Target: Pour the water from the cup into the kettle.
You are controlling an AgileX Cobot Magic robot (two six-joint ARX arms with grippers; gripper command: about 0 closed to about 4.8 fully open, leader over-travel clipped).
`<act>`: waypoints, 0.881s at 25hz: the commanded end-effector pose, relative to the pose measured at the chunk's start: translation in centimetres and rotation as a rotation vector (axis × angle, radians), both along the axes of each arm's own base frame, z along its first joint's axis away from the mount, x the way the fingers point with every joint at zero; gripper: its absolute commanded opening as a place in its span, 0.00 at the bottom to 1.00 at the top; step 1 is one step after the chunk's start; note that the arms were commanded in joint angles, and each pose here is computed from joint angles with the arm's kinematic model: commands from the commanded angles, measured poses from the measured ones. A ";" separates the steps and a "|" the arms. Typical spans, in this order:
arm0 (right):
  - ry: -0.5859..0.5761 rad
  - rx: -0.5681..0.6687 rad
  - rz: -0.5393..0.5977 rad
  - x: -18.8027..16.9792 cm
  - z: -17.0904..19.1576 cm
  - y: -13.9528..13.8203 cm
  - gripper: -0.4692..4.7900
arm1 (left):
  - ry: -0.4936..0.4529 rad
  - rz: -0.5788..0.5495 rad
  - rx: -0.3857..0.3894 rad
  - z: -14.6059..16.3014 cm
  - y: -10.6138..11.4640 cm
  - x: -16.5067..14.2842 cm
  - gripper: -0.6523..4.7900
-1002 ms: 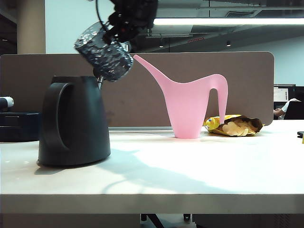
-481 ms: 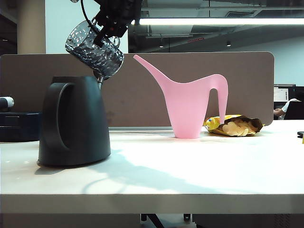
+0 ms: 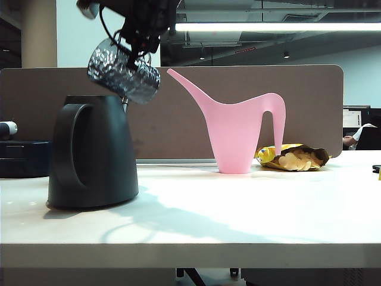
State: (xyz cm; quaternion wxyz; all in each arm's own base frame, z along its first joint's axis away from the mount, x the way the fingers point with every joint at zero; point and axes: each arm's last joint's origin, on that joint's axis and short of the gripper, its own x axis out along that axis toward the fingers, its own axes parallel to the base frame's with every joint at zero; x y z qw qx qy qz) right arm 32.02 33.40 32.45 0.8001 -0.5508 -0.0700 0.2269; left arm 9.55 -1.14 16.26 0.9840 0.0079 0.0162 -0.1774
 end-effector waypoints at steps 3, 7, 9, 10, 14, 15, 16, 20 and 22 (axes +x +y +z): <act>-0.045 -0.078 0.031 -1.0 -0.4 1.5 0.08 | -0.011 0.004 -0.004 0.2 0.0 0.0 0.11; -0.055 -0.109 0.035 -1.1 -0.6 1.6 0.08 | -0.011 0.004 -0.004 0.2 0.0 0.0 0.11; -0.060 -0.121 0.035 -1.1 -0.6 1.6 0.08 | -0.011 0.004 -0.003 0.2 0.0 0.0 0.11; -0.067 -0.134 0.035 -1.0 -0.6 1.6 0.08 | -0.011 0.004 -0.003 0.2 0.0 0.0 0.11; -0.079 -0.157 0.037 -1.0 -0.6 1.5 0.08 | -0.011 0.004 -0.003 0.2 0.0 0.0 0.11; -0.080 -0.160 0.038 -1.0 -0.6 1.5 0.08 | -0.011 0.005 -0.003 0.2 0.0 0.0 0.11; -0.086 -0.170 0.040 -1.0 -0.6 1.5 0.08 | -0.011 0.004 -0.003 0.2 0.0 0.0 0.11; -0.105 -0.202 0.051 -0.9 -0.7 1.6 0.08 | -0.001 0.004 -0.003 0.1 0.0 0.0 0.11; -0.108 -0.212 0.050 -0.9 -0.9 1.7 0.08 | 0.005 0.004 -0.003 0.0 0.0 0.0 0.11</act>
